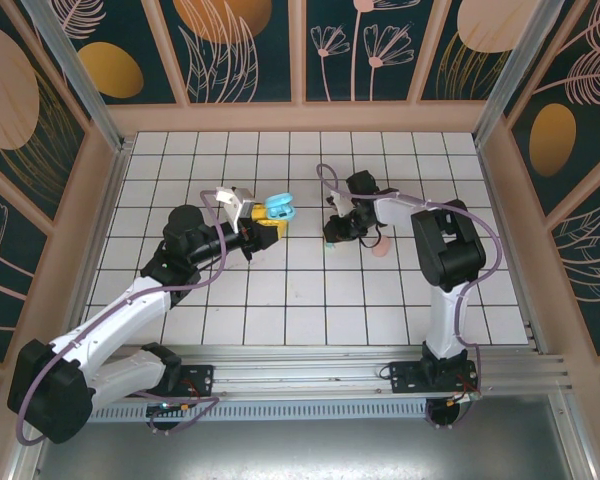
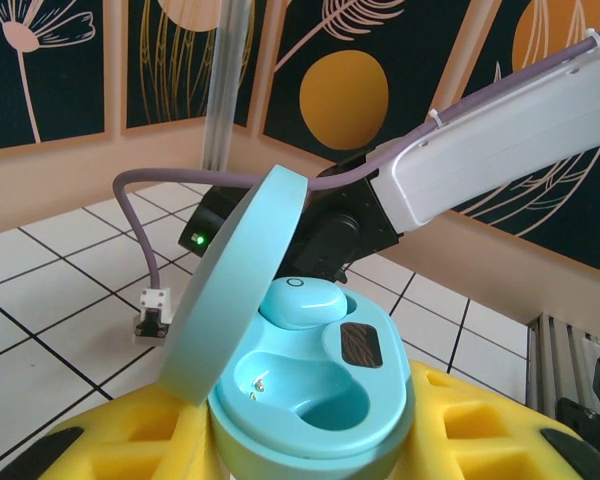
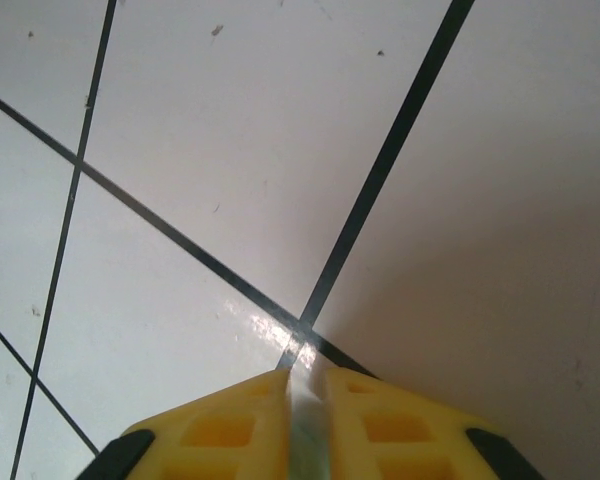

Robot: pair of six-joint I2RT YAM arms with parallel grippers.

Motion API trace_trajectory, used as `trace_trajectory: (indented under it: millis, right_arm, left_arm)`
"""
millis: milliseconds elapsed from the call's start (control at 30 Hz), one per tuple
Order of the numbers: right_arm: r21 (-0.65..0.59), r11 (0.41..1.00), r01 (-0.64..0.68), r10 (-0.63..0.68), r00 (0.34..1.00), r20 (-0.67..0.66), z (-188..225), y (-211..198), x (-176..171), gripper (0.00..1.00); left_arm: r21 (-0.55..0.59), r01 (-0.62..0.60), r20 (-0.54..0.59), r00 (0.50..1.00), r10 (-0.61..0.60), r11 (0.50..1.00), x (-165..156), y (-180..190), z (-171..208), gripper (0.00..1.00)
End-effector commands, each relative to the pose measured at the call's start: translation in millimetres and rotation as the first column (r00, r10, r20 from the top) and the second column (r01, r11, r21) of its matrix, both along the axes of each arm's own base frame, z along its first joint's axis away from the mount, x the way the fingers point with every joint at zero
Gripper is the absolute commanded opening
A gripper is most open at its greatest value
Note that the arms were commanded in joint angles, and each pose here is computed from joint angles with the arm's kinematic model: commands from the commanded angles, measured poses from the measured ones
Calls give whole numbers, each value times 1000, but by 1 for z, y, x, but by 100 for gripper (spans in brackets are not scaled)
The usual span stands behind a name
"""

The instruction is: Insert the wireless bluetooth earbuds into the charging case

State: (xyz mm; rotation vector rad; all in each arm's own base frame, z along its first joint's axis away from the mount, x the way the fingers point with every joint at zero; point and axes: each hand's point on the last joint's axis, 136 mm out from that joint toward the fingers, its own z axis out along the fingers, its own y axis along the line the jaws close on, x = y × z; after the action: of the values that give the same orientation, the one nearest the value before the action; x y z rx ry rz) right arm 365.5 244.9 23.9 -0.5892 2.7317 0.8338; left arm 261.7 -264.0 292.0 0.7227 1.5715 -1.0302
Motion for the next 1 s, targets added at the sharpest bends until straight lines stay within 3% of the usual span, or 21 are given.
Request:
trace_trajectory:
  millis: [0,167,967]
  right_arm:
    - [13,1000,-9,9,1000,12,14,1,-5,21]
    - [20,999,-33,33,999,10,15,2,-8,27]
    - [52,996,-73,75,997,-36,20,0,-34,29]
  left_arm:
    - [-11,4,33,999,-4,1000,-5,1,8,0]
    - [-14,-3,36,999,4,1000,-5,3,9,0]
    - [-12,-10,35,999,10,1000,-4,3,10,0]
